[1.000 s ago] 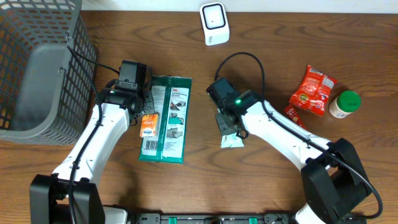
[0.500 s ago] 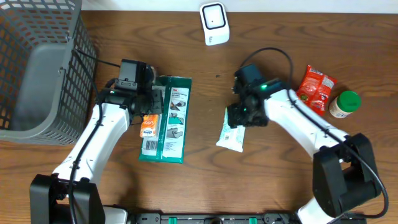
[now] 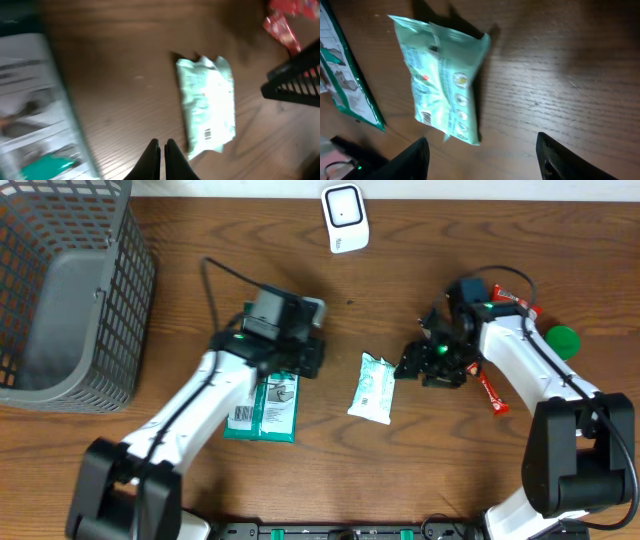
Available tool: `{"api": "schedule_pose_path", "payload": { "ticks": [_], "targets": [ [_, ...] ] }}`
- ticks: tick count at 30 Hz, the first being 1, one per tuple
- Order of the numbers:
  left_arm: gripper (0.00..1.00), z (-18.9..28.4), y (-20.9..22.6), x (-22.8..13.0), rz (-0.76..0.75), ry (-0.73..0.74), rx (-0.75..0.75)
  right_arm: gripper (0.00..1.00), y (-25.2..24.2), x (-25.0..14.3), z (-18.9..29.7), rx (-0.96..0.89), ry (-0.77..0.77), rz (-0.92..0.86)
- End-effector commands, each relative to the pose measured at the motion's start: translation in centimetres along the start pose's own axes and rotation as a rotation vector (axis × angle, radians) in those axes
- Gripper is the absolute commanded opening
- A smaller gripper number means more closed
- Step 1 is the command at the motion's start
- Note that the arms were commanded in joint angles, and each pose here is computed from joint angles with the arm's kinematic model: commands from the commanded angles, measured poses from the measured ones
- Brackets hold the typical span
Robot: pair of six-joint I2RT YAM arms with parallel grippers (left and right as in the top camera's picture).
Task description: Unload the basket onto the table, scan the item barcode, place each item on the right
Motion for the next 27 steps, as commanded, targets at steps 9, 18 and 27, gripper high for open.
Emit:
{"api": "schedule_pose_path", "payload": {
  "ticks": [9, 18, 27],
  "targets": [
    [0.07, -7.3, -3.5, -4.2, -0.092, 0.161, -0.060, 0.50, -0.5, -3.3, -4.7, 0.292, 0.022, 0.028],
    [0.07, -9.0, -3.1, -4.7, -0.077, 0.172, -0.036, 0.45, -0.9, -2.8, -5.9, 0.319, -0.049, 0.028],
    [0.08, -9.6, -2.5, -5.0, -0.041, 0.182, -0.002, 0.49, -1.2, -2.2, -6.9, 0.341, -0.121, -0.011]
  ]
}}
Point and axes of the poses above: each gripper's point midway between its finger pads, its own z axis back along the fingers, its own y axis along the line the jaws close on, x = y × z, the point moved 3 cm from there along z, back along the fingers, and after that the axes turned 1 degree about z, right-handed, at the moved point
